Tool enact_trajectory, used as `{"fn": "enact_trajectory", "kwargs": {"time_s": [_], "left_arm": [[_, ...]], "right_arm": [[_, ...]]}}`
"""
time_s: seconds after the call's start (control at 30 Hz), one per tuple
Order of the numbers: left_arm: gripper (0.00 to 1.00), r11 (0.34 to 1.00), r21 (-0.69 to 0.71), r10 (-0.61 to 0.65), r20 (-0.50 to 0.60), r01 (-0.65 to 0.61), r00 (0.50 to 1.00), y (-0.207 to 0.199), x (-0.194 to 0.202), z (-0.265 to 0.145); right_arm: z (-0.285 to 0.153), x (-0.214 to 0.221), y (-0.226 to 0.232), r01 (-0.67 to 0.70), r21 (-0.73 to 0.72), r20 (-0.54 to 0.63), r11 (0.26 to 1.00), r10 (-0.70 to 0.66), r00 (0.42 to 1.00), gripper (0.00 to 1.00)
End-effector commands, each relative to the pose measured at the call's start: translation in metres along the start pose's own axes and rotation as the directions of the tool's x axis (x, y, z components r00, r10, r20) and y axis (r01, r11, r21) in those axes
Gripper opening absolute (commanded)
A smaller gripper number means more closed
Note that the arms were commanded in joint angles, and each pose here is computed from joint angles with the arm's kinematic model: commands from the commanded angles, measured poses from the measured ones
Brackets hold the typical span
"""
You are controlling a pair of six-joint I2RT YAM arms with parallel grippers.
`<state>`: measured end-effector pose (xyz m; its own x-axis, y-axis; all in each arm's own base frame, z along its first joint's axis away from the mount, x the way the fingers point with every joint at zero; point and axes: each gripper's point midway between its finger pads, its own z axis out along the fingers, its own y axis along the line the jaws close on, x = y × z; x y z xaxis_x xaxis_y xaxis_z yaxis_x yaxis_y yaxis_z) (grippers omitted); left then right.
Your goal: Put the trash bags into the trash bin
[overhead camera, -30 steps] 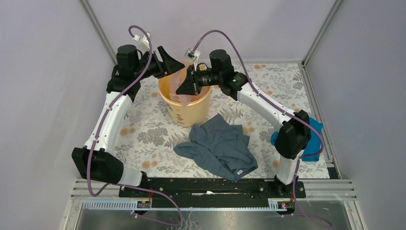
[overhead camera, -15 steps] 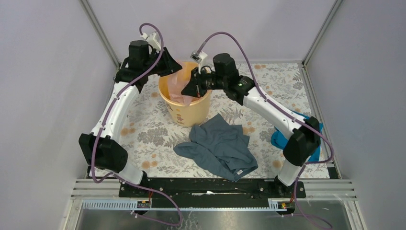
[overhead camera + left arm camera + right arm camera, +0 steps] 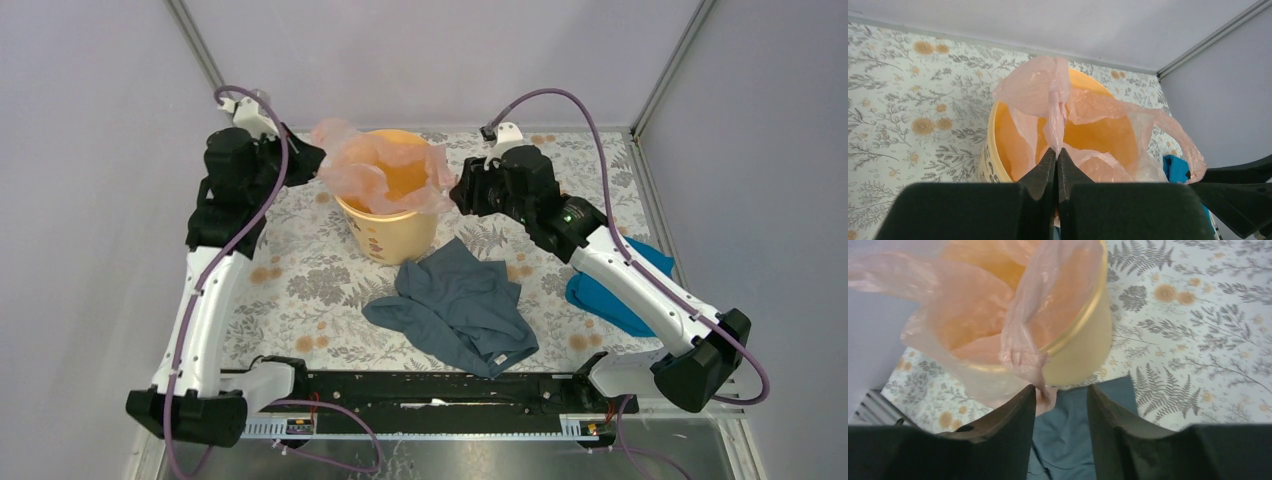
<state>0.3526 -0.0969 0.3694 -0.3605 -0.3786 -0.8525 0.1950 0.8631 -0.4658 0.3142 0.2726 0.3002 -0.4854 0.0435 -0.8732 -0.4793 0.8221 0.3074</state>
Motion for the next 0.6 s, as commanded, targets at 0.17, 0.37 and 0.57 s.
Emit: {"fn": "enact_trajectory", "kwargs": {"time_s": [0.17, 0.37, 0.57], "left_arm": [[0.00, 0.998, 0.063, -0.018, 0.059, 0.014, 0.998, -0.010, -0.005, -0.015], [0.00, 0.997, 0.071, -0.019, 0.052, 0.015, 0.998, -0.010, 0.000, -0.016], [0.00, 0.997, 0.072, -0.010, 0.061, 0.005, 0.998, -0.011, 0.000, -0.020]], "right_arm": [[-0.002, -0.006, 0.017, -0.289, 0.001, -0.027, 0.957, 0.289, 0.957, 0.75], [0.010, -0.003, 0.037, -0.336, -0.014, -0.041, 0.942, 0.335, 0.941, 0.81], [0.025, -0.007, 0.029, -0.435, 0.037, 0.061, 0.899, 0.433, 0.899, 0.78]]}}
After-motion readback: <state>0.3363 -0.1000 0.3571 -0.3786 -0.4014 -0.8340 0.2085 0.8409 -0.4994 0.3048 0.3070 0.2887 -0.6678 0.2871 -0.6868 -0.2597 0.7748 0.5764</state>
